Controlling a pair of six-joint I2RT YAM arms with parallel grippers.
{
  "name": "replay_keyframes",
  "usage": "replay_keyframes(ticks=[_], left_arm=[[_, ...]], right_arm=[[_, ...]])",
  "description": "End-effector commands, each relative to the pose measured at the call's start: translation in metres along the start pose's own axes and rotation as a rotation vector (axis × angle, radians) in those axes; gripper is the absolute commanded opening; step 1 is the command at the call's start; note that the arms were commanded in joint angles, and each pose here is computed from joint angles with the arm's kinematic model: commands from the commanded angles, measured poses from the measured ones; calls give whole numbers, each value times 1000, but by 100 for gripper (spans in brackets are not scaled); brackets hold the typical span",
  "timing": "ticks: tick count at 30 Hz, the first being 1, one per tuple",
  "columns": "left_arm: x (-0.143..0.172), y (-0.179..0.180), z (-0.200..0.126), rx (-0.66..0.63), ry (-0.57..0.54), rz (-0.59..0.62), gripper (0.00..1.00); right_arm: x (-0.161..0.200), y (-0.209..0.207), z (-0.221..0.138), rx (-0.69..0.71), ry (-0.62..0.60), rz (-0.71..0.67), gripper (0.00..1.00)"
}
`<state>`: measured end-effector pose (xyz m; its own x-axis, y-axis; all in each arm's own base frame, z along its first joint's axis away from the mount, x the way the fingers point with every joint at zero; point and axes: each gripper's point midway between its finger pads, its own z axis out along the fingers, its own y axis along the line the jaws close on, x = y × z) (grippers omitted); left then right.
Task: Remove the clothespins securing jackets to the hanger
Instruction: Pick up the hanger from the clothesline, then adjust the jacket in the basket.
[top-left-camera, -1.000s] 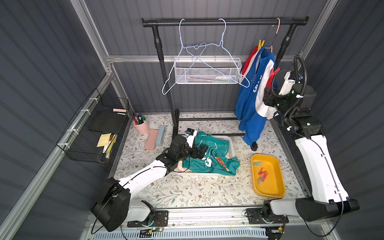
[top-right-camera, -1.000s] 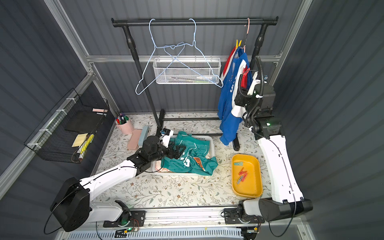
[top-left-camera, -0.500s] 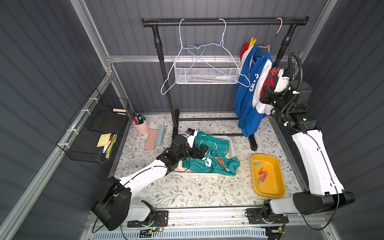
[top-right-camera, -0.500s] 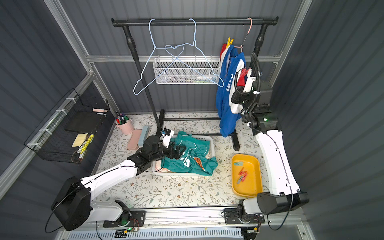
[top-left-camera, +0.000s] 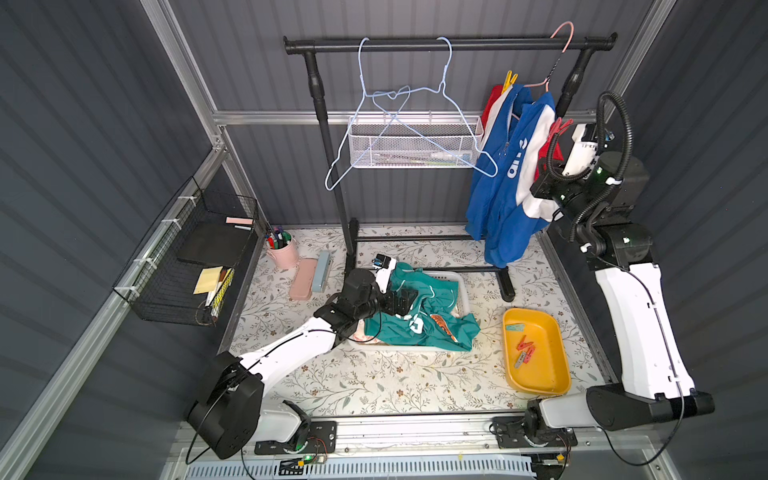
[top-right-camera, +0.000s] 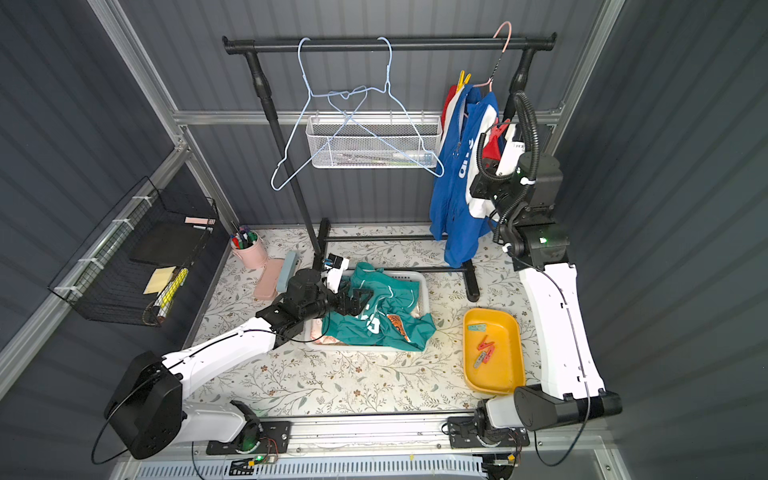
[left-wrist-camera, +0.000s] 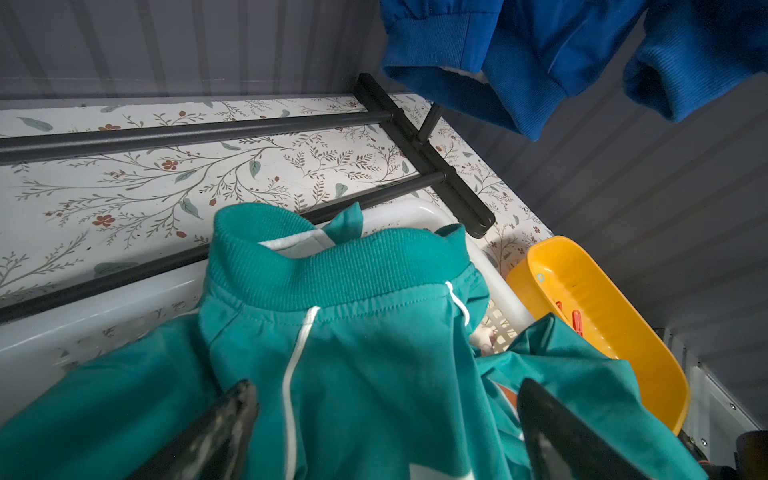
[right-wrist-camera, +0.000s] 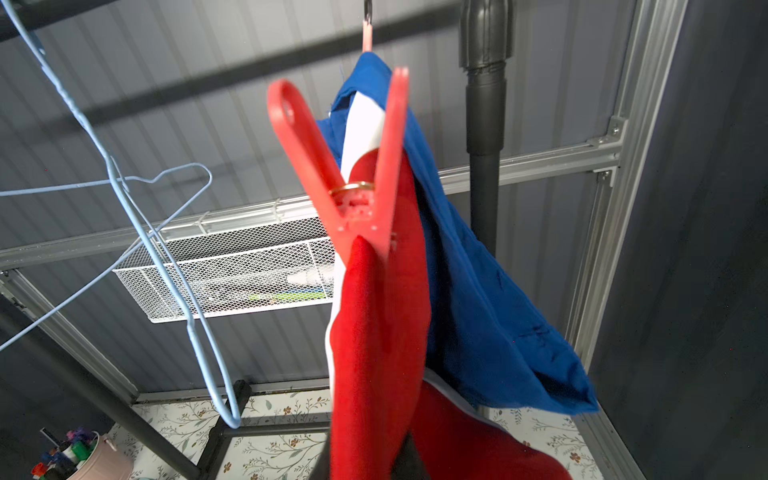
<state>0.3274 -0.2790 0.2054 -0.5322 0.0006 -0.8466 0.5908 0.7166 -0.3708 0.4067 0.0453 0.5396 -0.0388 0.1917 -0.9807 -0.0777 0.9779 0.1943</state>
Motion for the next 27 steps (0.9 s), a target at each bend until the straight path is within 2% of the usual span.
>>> replay_keyframes(ticks=[1, 10, 16, 17, 27], left_arm=[[-3, -3, 0, 14, -10, -5, 99], [-5, -3, -1, 11, -23, -10, 99], [-10, -6, -6, 17, -41, -15, 99], [-12, -7, -7, 19, -44, -11, 99], [-35, -16, -18, 24, -84, 44, 99]], right_arm=[[-79, 8, -43, -17, -274, -21, 0], [-98, 11, -81, -34, -362, -35, 0], [-91, 5, -94, -8, -314, 1, 0], [-96, 4, -113, -12, -339, 13, 0], [-55, -2, -171, -27, -222, 94, 0]])
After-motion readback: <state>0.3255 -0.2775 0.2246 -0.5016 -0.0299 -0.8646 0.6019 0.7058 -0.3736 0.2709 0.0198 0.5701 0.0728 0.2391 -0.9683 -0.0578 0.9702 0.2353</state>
